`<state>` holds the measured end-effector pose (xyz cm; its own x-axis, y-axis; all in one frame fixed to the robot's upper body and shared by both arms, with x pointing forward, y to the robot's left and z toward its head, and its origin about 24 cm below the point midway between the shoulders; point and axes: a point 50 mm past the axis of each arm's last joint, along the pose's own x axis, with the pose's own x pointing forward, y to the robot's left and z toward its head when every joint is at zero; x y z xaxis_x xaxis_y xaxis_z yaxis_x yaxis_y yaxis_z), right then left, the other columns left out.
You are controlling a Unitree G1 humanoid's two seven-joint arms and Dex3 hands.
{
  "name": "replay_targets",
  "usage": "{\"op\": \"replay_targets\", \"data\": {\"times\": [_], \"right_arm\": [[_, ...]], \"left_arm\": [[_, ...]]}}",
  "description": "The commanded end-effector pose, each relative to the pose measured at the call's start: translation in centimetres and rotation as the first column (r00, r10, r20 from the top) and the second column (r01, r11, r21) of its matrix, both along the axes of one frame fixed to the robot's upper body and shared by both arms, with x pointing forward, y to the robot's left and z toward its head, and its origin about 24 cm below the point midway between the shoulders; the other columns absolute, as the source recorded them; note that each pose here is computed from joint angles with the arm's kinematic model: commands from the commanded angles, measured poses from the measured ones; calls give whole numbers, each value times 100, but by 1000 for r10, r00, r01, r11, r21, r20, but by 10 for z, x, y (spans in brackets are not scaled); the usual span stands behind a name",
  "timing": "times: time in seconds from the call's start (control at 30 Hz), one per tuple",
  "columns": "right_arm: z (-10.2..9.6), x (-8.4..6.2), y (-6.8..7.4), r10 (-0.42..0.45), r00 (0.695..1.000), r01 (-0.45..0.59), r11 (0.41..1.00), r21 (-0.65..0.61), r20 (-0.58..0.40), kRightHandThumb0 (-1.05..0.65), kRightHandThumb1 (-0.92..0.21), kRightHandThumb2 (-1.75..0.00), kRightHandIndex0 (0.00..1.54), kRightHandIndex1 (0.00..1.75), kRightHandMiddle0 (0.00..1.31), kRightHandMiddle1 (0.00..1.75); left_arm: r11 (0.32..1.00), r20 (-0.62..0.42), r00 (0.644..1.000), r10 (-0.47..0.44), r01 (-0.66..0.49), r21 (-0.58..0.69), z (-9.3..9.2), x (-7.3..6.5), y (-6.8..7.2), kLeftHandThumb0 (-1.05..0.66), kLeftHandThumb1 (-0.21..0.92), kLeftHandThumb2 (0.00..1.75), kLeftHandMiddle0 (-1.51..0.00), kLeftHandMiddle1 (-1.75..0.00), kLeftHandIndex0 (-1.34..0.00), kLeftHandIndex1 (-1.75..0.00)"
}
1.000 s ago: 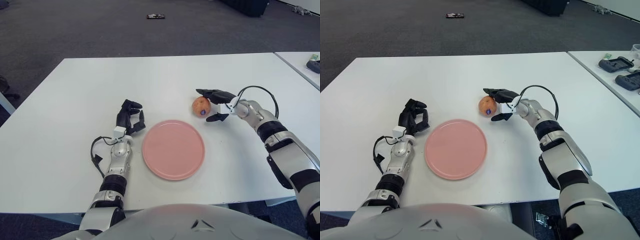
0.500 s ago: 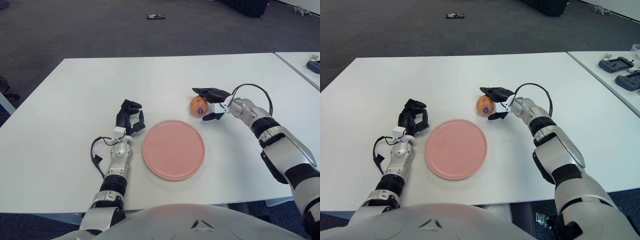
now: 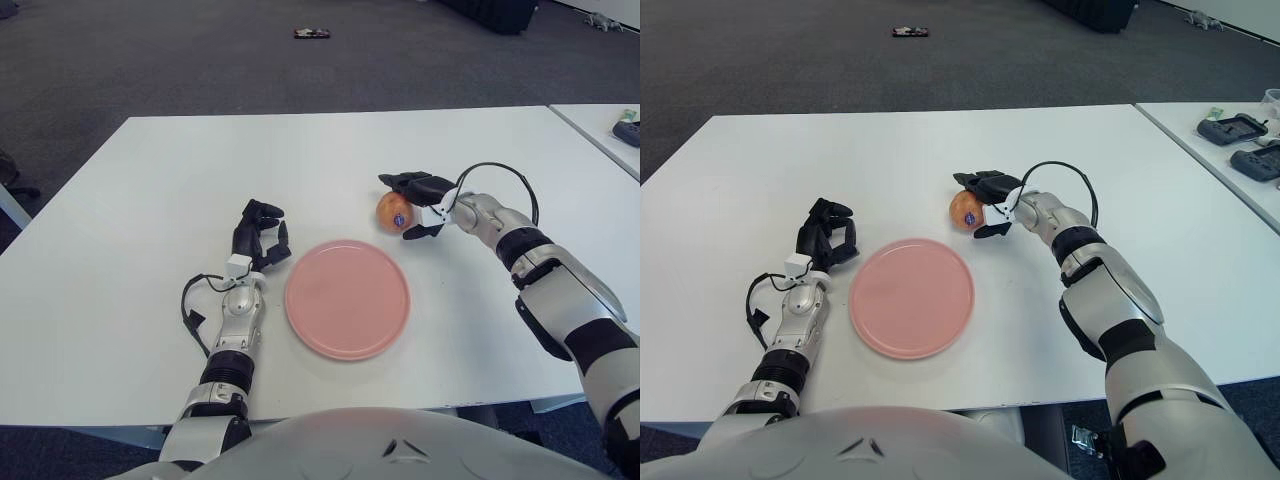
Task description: Put the apple into the plate.
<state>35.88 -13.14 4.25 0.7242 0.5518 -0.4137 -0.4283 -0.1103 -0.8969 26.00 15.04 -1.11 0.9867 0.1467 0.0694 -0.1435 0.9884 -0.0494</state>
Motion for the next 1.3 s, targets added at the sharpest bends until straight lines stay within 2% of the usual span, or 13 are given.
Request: {"op": "replay_targets", "data": {"times": [0.0, 0.4, 0.8, 1.03, 1.27], "right_arm": [[-25, -14, 5, 71, 995, -79, 990, -118, -72, -81, -42, -97, 0, 0, 0, 0], [-9, -2, 13, 115, 993, -107, 979, -175, 34, -79, -43, -98, 0, 0, 1, 2], [-4, 2, 24, 147, 987, -131, 967, -221, 61, -78, -43, -99, 0, 0, 0, 20], [-3, 4, 32, 148, 987, -130, 958, -254, 53, -76, -37, -101, 1, 1, 0, 44], [-4, 5, 38, 147, 988, -129, 954, -269, 45, -76, -34, -103, 1, 4, 0, 54]], "left_arm": [[1000, -57, 998, 11, -12, -6, -12, -9, 0, -44, 44, 118, -82, -175, -52, -175], [1000, -74, 997, 28, -27, 9, -13, -9, 0, -45, 42, 120, -87, -175, -53, -175], [999, -80, 996, 32, -31, 18, -13, -10, 1, -44, 43, 119, -83, -175, -52, -175], [999, -76, 996, 44, -42, 29, -15, -13, 1, -44, 43, 119, -85, -175, -52, -175], [998, -74, 996, 50, -47, 34, -15, -14, 1, -45, 42, 120, -86, -175, -52, -175]]}}
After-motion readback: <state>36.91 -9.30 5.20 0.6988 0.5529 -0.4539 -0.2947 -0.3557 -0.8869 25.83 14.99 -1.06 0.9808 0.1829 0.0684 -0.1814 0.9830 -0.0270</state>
